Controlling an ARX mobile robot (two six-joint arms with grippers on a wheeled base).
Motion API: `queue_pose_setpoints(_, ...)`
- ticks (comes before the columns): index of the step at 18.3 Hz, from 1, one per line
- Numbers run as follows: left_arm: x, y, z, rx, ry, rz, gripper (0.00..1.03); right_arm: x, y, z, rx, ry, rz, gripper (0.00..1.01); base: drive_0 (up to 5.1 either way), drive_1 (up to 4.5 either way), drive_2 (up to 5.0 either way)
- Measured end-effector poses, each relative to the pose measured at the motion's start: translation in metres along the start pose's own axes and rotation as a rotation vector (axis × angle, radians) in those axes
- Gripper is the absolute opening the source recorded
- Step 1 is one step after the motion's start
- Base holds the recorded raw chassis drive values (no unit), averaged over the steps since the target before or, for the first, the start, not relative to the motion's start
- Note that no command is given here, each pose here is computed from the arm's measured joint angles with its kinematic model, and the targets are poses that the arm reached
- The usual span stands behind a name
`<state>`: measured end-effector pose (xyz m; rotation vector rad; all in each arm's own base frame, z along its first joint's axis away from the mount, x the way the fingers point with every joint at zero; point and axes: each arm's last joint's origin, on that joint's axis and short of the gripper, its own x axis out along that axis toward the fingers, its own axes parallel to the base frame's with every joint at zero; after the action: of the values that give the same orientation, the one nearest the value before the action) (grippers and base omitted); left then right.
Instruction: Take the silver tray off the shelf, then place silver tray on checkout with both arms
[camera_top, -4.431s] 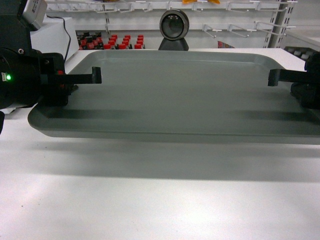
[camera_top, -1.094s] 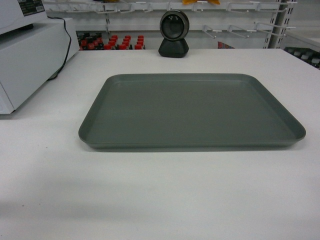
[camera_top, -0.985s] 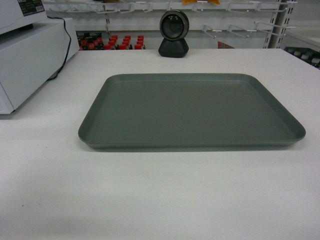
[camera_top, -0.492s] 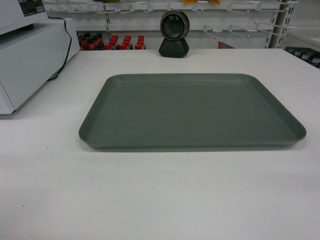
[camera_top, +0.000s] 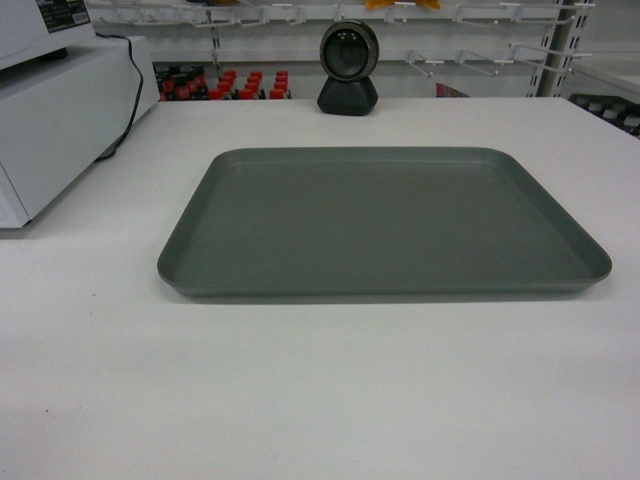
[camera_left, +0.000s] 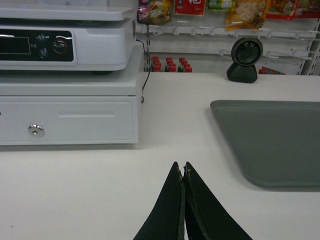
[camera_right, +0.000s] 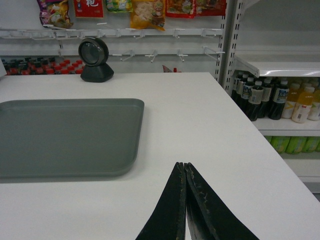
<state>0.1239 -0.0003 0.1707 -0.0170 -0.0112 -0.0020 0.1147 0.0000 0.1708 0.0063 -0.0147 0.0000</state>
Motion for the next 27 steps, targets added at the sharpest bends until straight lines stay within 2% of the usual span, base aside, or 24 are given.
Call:
queue_pose_setpoints(8, -0.011, 0.000, 0.001, 0.000, -0.005, 0.000, 0.01, -0.007, 0.000, -0.001, 0.000, 0.006, 0.000, 0.02, 0.0, 0.00, 0.0)
queue_pose_setpoints(11, -0.012, 0.000, 0.001, 0.000, -0.005, 0.001, 0.01, -0.014, 0.000, -0.007, 0.000, 0.057, 0.003, 0.02, 0.0, 0.00, 0.0)
queue_pose_setpoints(13, -0.014, 0.000, 0.000, 0.000, 0.001, 0.000, 0.01, -0.018, 0.000, -0.001, 0.000, -0.005, -0.001, 0.02, 0.0, 0.00, 0.0)
queue_pose_setpoints(14, -0.015, 0.000, 0.000, 0.000, -0.005, 0.001, 0.01, -0.018, 0.000, -0.004, 0.000, 0.020, 0.000, 0.02, 0.0, 0.00, 0.0)
queue_pose_setpoints(16, -0.016, 0.000, 0.000, 0.000, -0.003, 0.000, 0.01, -0.018, 0.000, -0.003, 0.000, 0.007, 0.000, 0.02, 0.0, 0.00, 0.0)
queue_pose_setpoints(18, -0.022, 0.000, -0.006, 0.001, 0.051, -0.001, 0.01, -0.018, 0.000, -0.004, 0.000, 0.011, 0.000, 0.02, 0.0, 0.00, 0.0)
queue_pose_setpoints(20, -0.027, 0.000, -0.001, 0.002, -0.005, 0.003, 0.01, -0.018, 0.000, -0.003, 0.000, 0.011, 0.001, 0.02, 0.0, 0.00, 0.0)
queue_pose_setpoints(22, -0.027, 0.000, -0.003, 0.002, 0.009, 0.001, 0.01, -0.018, 0.000, -0.004, 0.000, 0.011, 0.000, 0.02, 0.0, 0.00, 0.0)
queue_pose_setpoints(23, -0.027, 0.000, -0.003, 0.002, 0.009, 0.001, 0.29, -0.018, 0.000, -0.003, 0.000, 0.011, 0.000, 0.23, 0.0, 0.00, 0.0)
queue_pose_setpoints(24, -0.027, 0.000, -0.003, 0.002, 0.009, 0.001, 0.58, -0.018, 0.000, -0.003, 0.000, 0.011, 0.000, 0.53, 0.0, 0.00, 0.0)
queue_pose_setpoints(25, -0.027, 0.000, -0.003, 0.002, 0.009, 0.001, 0.74, -0.018, 0.000, -0.003, 0.000, 0.011, 0.000, 0.69, 0.0, 0.00, 0.0)
queue_pose_setpoints(27, -0.027, 0.000, -0.003, 0.002, 0.009, 0.001, 0.89, -0.018, 0.000, -0.003, 0.000, 0.011, 0.000, 0.86, 0.0, 0.00, 0.0)
